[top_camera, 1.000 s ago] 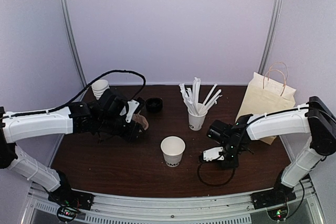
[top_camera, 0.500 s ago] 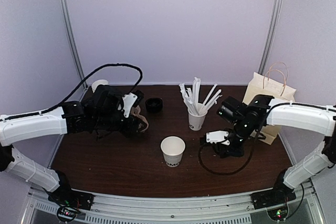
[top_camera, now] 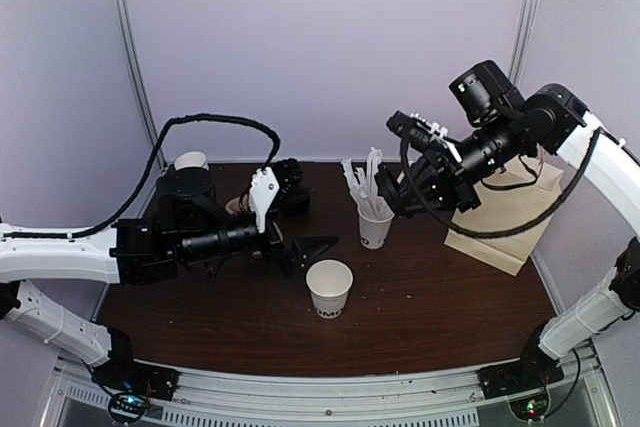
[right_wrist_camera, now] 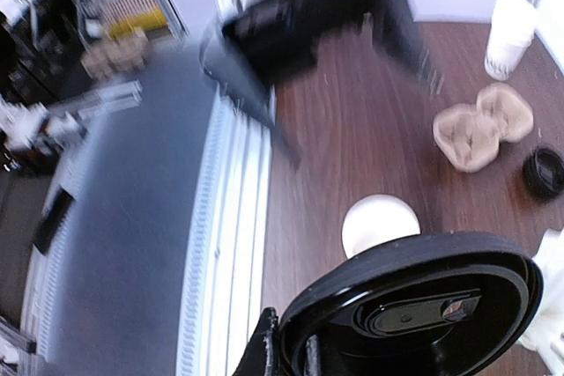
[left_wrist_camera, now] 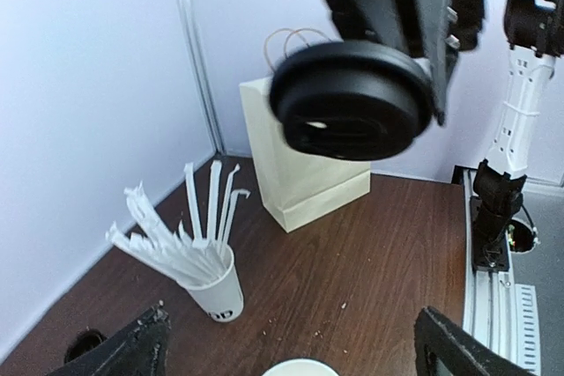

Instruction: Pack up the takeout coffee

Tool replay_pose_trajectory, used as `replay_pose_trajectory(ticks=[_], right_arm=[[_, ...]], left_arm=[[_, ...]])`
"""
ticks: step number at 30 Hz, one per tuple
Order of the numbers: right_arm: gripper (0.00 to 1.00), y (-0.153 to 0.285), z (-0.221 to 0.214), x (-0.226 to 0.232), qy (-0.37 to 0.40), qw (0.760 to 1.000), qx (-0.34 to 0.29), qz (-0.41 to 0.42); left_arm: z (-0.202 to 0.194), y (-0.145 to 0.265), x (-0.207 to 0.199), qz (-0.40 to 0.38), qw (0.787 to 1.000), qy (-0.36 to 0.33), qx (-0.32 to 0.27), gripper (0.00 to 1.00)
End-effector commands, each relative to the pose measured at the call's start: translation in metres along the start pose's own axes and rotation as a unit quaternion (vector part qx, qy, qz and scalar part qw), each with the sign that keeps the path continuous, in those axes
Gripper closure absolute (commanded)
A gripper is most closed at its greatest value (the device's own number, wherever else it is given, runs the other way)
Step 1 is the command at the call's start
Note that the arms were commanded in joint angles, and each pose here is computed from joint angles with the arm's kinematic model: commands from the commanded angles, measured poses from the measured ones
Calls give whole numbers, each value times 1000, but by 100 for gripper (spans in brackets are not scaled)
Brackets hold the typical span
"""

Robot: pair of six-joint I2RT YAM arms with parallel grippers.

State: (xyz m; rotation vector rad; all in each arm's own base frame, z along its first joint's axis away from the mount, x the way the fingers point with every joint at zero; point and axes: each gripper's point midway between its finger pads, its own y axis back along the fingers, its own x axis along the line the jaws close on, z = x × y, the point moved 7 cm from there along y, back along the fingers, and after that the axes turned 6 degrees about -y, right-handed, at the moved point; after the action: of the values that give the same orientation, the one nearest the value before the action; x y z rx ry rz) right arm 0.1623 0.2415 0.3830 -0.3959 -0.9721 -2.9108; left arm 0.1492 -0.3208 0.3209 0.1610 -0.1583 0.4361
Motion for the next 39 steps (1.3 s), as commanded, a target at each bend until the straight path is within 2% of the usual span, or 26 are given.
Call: replay_pose_trajectory(ticks=[1, 6, 11, 16, 23, 39], right_arm=[[89, 15, 35, 3, -73, 984, -85, 135], [87, 13, 39, -9, -117, 971, -107, 180], [86, 7, 40, -15, -149, 960, -118, 208], [87, 3, 39, -18, -163, 953, -121, 224], [87, 2, 42, -22, -180, 945, -126, 242], [86, 2, 38, -20, -192, 938, -128, 258]], left_arm=[[45, -3, -20, 9, 985, -139, -100, 2], [54, -4, -46, 33, 950, -293, -107, 2], [61, -12, -50, 38, 924, -364, -109, 2], [70, -21, -44, 84, 912, -384, -116, 2], [71, -30, -43, 101, 903, -402, -112, 3], [72, -34, -26, 125, 904, -392, -116, 8]])
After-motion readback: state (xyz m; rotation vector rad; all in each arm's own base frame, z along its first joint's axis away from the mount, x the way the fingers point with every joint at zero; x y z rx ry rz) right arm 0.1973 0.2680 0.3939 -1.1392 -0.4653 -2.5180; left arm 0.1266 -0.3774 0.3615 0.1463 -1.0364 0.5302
